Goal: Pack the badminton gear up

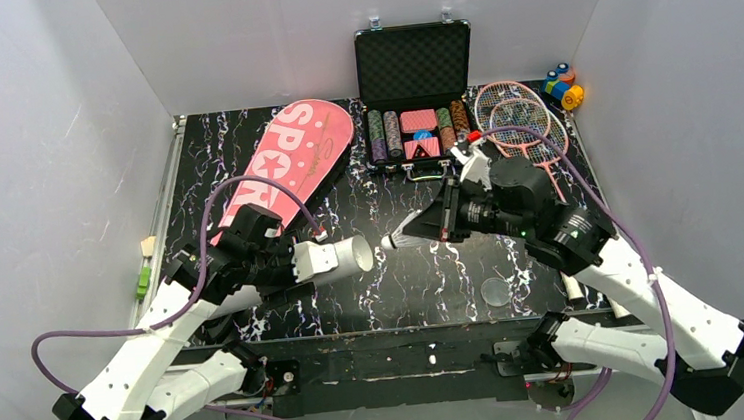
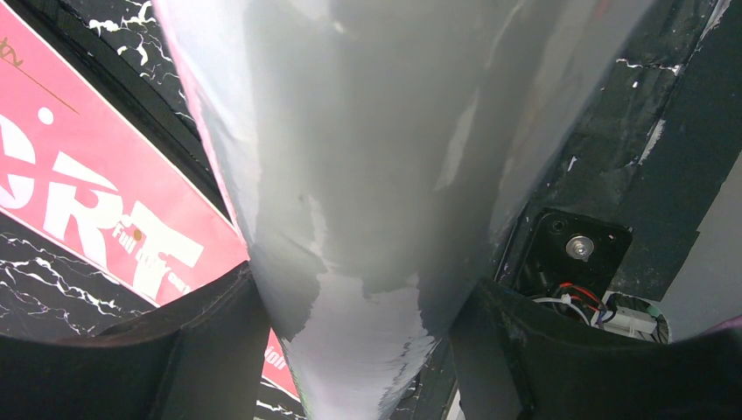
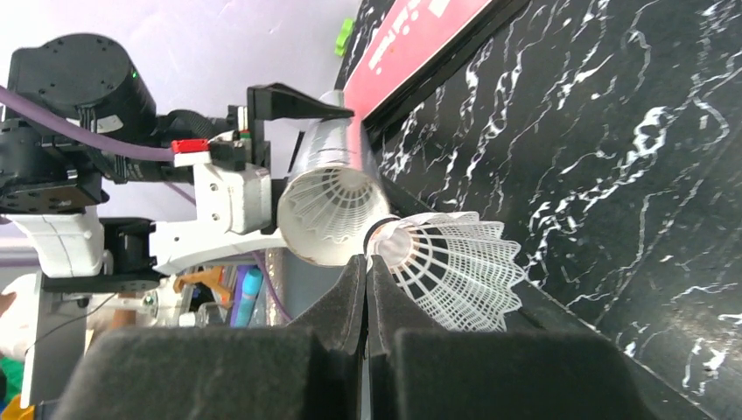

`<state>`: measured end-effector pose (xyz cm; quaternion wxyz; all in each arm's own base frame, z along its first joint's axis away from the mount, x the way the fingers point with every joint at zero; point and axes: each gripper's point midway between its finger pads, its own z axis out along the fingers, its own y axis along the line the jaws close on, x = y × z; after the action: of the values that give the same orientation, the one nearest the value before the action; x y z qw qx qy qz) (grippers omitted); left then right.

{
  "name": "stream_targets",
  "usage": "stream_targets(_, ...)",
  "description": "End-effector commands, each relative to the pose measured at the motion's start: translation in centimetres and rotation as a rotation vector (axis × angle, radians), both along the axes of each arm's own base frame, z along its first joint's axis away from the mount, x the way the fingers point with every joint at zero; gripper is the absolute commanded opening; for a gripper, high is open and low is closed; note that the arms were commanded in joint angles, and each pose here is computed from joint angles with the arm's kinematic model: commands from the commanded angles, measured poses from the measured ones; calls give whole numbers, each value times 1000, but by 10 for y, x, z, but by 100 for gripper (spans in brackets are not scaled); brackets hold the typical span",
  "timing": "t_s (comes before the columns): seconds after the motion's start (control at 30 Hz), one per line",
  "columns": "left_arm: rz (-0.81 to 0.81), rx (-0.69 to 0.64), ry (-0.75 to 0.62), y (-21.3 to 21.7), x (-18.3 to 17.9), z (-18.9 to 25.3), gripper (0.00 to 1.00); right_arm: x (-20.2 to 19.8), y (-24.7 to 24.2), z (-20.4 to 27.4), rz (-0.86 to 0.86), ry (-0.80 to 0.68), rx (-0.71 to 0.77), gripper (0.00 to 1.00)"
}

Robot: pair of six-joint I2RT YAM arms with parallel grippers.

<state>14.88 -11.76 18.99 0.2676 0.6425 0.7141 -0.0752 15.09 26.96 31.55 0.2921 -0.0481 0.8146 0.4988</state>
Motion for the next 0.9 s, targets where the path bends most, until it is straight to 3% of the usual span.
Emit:
stream_targets(0.0,0,-26,-39,-3,6,10,25,-7,19,17,30,-8,-2,1)
stream_targets(0.77,0,-31,-42,-3,5,12,25,-15,89,26,151,-13,78,1)
stream_targets(0.83,-1,-35,-46,-3,5,13,25,-18,91,23,160,0,90,12)
stream_targets(0.87,0,-34,-45,-3,6,13,25,-20,91,19,168,11,96,24)
